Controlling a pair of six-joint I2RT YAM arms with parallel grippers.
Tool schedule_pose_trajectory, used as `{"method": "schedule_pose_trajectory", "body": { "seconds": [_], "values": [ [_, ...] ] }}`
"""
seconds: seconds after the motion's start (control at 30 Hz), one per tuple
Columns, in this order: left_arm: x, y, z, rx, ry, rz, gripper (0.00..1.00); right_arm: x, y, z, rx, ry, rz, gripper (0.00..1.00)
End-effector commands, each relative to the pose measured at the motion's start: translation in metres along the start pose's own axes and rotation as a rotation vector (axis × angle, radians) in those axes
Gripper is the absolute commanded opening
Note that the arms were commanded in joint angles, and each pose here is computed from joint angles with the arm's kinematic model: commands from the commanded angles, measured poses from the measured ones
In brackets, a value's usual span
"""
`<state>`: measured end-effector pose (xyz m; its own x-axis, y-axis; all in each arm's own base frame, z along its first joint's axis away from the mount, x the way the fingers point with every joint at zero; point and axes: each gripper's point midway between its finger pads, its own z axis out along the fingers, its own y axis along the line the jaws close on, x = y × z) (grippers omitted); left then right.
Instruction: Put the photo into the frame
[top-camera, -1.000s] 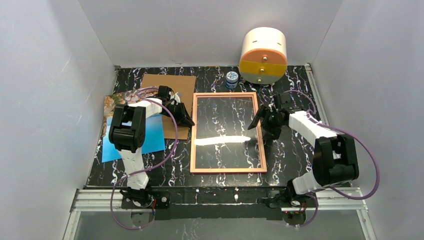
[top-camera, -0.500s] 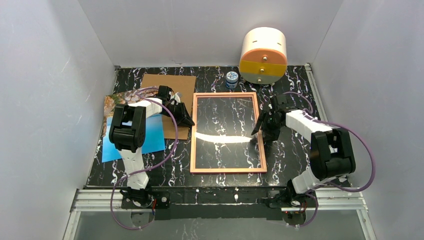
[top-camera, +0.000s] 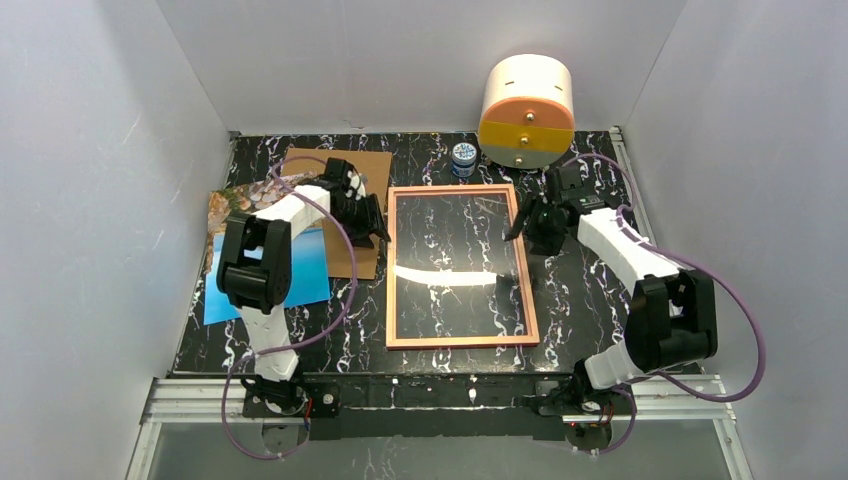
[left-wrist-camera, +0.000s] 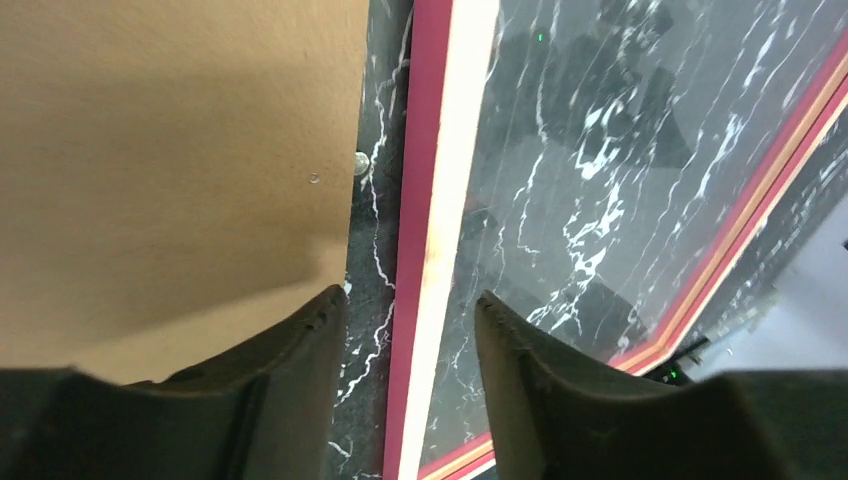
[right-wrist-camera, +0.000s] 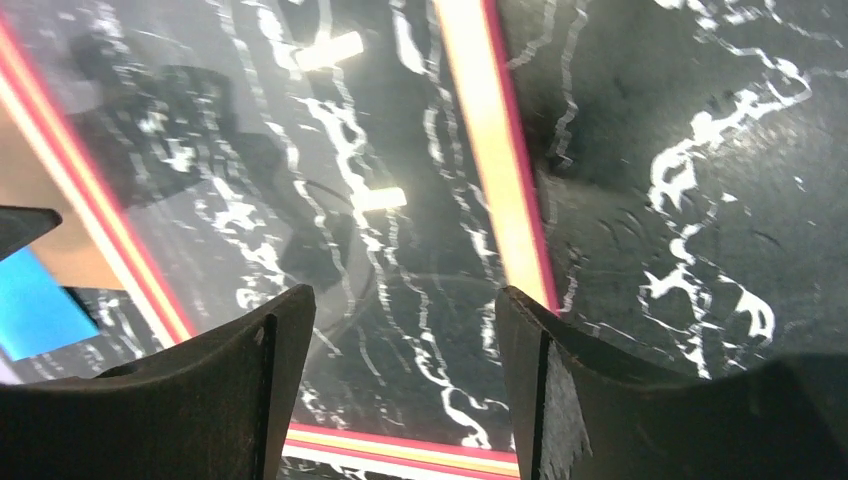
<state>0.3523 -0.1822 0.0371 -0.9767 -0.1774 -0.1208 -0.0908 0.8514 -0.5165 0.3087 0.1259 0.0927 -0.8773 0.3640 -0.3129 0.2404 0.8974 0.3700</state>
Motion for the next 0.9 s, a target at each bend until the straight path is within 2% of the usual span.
{"method": "schedule_pose_trajectory", "body": {
  "seconds": [0.0, 0.13, 0.23, 0.33, 0.43, 0.57, 0.67, 0.87],
  "values": [
    [-0.033, -0.004, -0.06, -0.126, -0.152, 0.087, 0.52, -0.017, 0.054, -0.019, -0.163, -0.06, -0.033, 0.76],
    [-0.049, 0.005, -0.093, -0.21, -0.272, 0.09, 0.6, -0.004, 0.117, -0.014, -0.315, -0.001, -0.076, 0.76],
    [-0.062, 0.039, -0.123, -0.35, -0.386, 0.04, 0.65, 0.018, 0.167, -0.005, -0.42, 0.067, -0.089, 0.76],
    [-0.074, 0.082, -0.143, -0.454, -0.474, -0.08, 0.64, 0.051, 0.214, 0.006, -0.511, 0.168, -0.073, 0.76],
    [-0.077, 0.116, -0.143, -0.495, -0.5, -0.165, 0.59, 0.097, 0.256, 0.016, -0.579, 0.307, -0.047, 0.76],
    [-0.063, 0.175, -0.153, -0.593, -0.483, -0.304, 0.45, 0.145, 0.294, 0.027, -0.598, 0.403, -0.08, 0.72],
    [-0.044, 0.2, -0.162, -0.665, -0.501, -0.397, 0.33, 0.169, 0.316, 0.036, -0.602, 0.43, -0.109, 0.71],
    [0.002, 0.225, -0.164, -0.788, -0.494, -0.488, 0.22, 0.2, 0.335, 0.075, -0.546, 0.452, -0.133, 0.67]
  ]
}}
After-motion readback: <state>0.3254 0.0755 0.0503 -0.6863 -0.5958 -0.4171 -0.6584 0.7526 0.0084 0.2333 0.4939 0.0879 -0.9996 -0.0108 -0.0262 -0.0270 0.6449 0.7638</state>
